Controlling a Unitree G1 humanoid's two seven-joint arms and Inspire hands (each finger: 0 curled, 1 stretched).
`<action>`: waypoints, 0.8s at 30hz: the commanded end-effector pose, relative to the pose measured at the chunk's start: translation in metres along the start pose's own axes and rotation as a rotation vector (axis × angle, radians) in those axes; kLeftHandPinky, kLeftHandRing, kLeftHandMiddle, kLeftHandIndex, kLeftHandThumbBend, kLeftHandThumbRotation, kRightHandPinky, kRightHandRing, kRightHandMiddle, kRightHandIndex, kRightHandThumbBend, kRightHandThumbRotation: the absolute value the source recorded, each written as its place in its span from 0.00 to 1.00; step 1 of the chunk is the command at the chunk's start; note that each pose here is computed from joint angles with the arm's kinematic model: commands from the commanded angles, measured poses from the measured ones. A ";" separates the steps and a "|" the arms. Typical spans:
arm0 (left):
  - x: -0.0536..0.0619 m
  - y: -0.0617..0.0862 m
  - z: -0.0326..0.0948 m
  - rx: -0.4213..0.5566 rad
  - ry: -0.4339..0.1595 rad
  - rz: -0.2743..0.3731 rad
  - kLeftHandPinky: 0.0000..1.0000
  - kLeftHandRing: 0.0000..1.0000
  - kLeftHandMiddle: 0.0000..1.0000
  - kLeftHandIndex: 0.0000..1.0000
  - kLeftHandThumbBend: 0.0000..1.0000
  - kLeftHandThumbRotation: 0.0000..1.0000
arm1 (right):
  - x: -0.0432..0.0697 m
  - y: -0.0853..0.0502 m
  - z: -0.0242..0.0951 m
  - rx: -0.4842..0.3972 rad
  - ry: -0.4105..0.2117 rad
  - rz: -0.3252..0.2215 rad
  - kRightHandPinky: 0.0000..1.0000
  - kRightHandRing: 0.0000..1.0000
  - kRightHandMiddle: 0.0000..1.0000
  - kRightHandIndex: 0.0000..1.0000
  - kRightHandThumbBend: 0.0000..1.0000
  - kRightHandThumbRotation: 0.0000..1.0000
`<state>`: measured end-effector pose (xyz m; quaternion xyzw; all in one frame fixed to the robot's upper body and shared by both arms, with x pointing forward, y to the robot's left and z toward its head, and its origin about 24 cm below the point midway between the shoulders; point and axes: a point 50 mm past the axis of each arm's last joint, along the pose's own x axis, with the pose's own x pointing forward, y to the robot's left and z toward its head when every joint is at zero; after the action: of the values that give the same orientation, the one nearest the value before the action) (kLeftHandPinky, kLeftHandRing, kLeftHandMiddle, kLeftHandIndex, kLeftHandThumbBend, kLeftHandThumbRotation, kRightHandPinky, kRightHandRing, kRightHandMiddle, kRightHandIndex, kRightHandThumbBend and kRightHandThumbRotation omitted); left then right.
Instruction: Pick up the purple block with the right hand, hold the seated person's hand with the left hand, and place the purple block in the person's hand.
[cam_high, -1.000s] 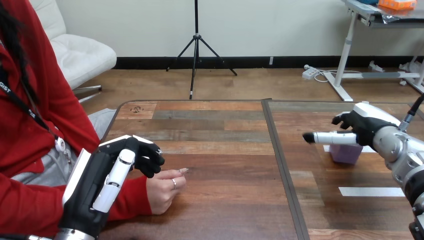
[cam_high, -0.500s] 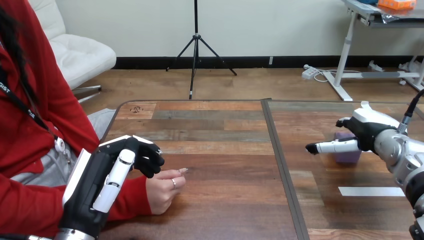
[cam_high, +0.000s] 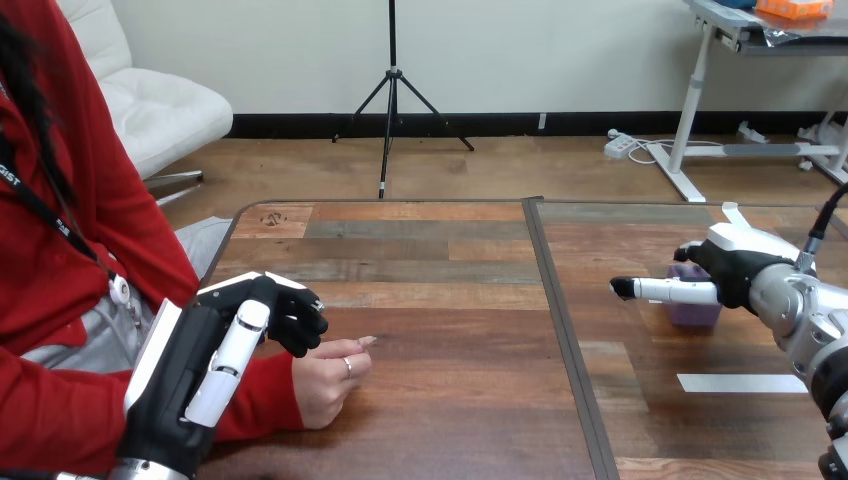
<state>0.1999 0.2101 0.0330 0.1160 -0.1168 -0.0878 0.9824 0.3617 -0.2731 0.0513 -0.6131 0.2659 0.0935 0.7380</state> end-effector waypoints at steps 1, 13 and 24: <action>0.009 0.008 0.011 0.037 -0.060 0.009 0.45 0.49 0.51 0.50 0.45 0.98 | -0.001 -0.012 0.001 0.024 -0.001 -0.026 0.94 0.97 0.95 0.93 1.00 0.95; 0.009 0.008 0.011 0.037 -0.060 0.011 0.45 0.49 0.51 0.50 0.44 0.98 | -0.001 -0.011 0.001 0.049 0.019 0.002 0.93 0.97 0.94 0.92 1.00 0.90; 0.010 0.007 0.011 0.036 -0.057 0.010 0.44 0.49 0.51 0.50 0.44 0.98 | -0.001 -0.012 0.001 0.063 0.017 0.013 0.88 0.93 0.92 0.90 1.00 0.77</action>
<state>0.1996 0.2109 0.0330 0.1176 -0.1162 -0.0860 0.9825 0.3605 -0.2758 0.0508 -0.5956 0.2812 0.0866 0.7474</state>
